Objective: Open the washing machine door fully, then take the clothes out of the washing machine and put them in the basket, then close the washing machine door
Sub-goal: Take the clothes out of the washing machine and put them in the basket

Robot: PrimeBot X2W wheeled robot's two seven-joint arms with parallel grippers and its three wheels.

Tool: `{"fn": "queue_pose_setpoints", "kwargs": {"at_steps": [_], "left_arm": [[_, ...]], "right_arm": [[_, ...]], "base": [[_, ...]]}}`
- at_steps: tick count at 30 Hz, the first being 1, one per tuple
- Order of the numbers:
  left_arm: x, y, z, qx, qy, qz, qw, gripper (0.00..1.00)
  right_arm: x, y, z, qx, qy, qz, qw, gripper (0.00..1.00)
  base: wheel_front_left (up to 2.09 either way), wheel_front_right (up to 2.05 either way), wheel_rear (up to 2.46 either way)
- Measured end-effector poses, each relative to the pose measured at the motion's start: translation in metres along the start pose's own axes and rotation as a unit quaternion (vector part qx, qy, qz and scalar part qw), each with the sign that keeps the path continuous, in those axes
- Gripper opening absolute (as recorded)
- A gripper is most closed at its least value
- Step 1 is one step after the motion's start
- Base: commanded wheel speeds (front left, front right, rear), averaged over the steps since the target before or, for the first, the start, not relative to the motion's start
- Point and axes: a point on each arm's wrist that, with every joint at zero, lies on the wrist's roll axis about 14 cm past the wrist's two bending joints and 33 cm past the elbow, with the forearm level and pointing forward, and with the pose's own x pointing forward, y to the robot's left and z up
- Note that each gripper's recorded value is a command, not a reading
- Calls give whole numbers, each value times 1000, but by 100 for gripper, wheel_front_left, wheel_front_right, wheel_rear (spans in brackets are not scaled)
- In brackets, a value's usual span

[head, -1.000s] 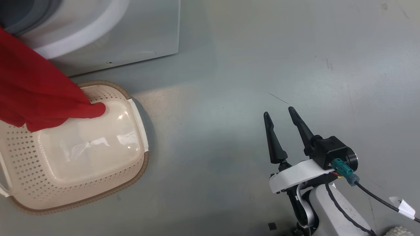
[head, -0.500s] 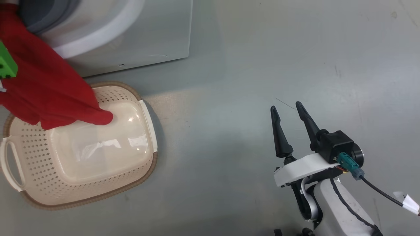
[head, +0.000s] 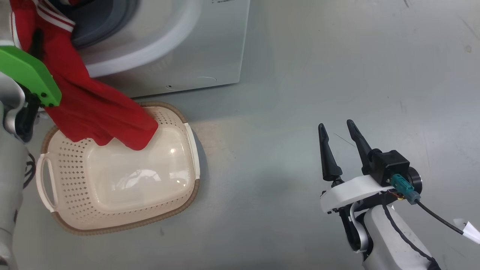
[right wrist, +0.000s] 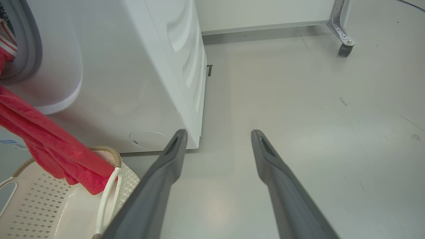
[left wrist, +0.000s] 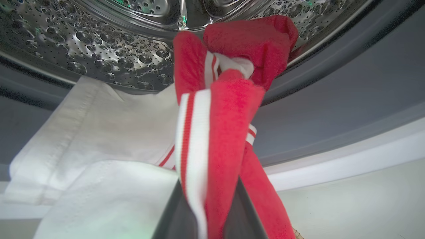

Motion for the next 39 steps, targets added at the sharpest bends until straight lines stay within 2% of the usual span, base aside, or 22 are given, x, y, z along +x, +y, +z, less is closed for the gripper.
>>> {"fn": "queue_pose_setpoints", "kwargs": {"at_steps": [16,23,39], "left_arm": [[-47,-3,-41,-33,-6,6,999,0],[-56,-22,-58,-49,-17,-12,999,0],[-77,-20,-106,-65,0,-3,998,0]], "right_arm": [[-2,22,14,-4,-17,30,999,100],[-3,25,14,-5,-17,33,999,100],[-4,25,7,-1,-7,33,999,100]], "base": [[0,0,0],[0,0,0],[0,0,0]]}}
